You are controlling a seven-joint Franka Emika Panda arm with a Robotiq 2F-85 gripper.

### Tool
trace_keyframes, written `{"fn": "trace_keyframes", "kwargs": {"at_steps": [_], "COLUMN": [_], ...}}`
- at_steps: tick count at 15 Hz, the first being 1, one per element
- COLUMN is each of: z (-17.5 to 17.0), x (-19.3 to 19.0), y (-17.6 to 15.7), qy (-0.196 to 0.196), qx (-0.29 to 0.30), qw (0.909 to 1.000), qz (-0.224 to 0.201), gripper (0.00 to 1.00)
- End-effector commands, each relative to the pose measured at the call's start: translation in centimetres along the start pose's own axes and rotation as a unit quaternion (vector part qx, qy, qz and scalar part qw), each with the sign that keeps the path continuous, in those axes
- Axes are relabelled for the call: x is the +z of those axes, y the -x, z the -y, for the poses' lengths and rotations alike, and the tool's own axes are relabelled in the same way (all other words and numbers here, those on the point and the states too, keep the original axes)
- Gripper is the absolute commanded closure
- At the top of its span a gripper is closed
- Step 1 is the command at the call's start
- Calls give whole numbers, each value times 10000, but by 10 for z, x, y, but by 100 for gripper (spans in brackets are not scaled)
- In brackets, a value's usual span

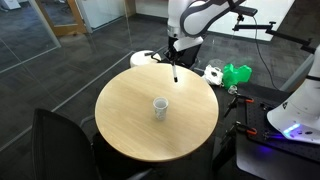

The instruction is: Pick the marker from the cup and put it on the table

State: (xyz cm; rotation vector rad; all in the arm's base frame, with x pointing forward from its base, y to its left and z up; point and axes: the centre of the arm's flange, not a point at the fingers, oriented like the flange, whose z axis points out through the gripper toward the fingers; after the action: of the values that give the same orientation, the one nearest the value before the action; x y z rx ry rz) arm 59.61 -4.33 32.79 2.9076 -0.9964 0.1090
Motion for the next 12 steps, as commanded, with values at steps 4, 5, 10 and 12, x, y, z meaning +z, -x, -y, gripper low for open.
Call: {"fn": "trace_keyframes", "kwargs": {"at_steps": [4, 5, 10, 12], "z": [-8, -10, -15, -17], "x": [53, 63, 107, 121], "y": [-22, -26, -48, -56], "qy": [208, 238, 182, 104], "qx": [282, 341, 313, 225], "qw": [9977, 9968, 9927, 9912], "qz": [578, 679, 1153, 1304], "gripper": [95, 95, 95, 95]}}
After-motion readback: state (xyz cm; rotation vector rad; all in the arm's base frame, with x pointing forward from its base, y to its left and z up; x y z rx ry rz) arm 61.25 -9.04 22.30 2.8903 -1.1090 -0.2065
